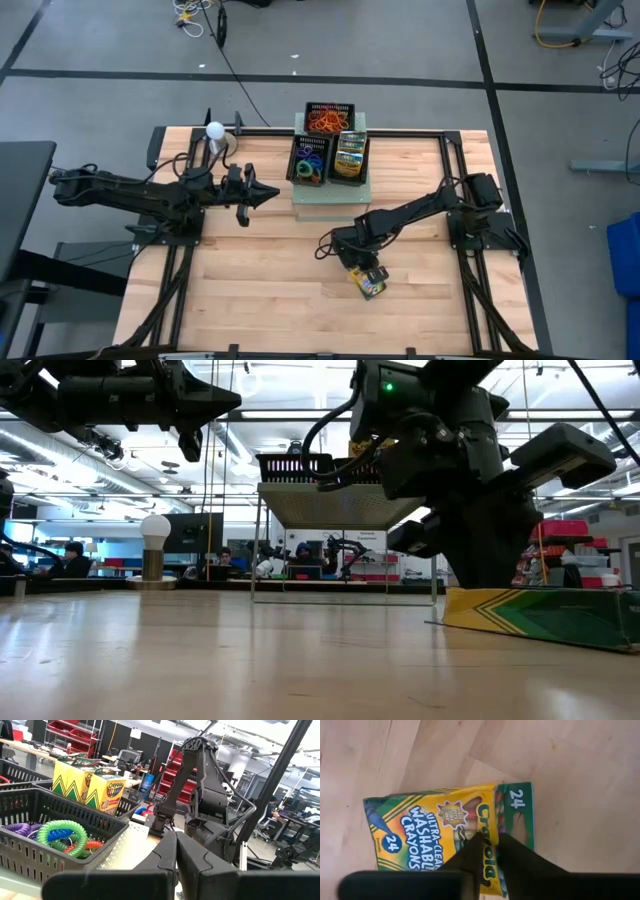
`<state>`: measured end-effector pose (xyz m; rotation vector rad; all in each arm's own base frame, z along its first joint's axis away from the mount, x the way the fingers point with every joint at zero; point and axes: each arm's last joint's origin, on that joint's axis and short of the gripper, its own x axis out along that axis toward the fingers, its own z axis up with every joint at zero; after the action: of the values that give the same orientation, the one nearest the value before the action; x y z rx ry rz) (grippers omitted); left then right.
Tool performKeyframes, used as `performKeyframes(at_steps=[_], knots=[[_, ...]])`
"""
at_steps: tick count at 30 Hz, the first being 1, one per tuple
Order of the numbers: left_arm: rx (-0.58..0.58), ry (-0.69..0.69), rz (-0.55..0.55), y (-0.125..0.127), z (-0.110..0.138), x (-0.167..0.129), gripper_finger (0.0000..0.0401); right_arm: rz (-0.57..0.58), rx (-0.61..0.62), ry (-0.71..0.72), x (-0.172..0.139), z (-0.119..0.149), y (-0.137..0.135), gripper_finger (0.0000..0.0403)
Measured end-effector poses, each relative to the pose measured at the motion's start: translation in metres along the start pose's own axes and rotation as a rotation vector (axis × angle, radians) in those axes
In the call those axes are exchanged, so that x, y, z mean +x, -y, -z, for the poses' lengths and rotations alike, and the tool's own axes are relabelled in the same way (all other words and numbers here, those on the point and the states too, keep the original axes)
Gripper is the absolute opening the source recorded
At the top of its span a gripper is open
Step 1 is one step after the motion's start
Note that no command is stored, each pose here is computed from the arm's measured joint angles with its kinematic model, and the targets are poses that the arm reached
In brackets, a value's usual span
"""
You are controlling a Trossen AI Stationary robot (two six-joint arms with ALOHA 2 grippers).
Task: Pick & Place Office Desk Supplies
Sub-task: Put the yellow crayon box into the bottom left black bin
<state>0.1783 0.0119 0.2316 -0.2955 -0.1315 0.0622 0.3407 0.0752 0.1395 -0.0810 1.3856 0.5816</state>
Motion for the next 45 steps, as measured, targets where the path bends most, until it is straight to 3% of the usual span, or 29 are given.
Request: performKeyframes(at_steps=[6, 19, 29, 33, 39, 45], knots=[[0.006, 0.000, 0.000, 0.000, 0.000, 0.000, 0.0011, 0.035, 0.016, 0.000, -0.007, 0.001, -0.002, 0.0008], [-0.101, -0.028, -0.012, -0.001, 0.003, 0.000, 0.0011, 0.218, 0.184, 0.135, -0.066, 0.005, -0.045, 0.0004], [-0.093, -0.041, -0.017, -0.002, 0.004, 0.000, 0.0011, 0.498, 0.228, 0.195, -0.131, -0.012, -0.089, 0.0002], [-0.095, -0.041, -0.017, -0.002, 0.004, 0.000, 0.0011, 0.670, 0.241, 0.259, -0.167, -0.019, -0.094, 0.0002], [-0.081, -0.041, -0.017, -0.002, 0.004, 0.000, 0.0011, 0.944, 0.276, 0.324, -0.215, -0.020, -0.080, 0.0002], [-0.070, -0.041, -0.017, -0.002, 0.004, 0.000, 0.0011, 1.212, 0.267, 0.254, -0.240, -0.015, -0.053, 0.0002]])
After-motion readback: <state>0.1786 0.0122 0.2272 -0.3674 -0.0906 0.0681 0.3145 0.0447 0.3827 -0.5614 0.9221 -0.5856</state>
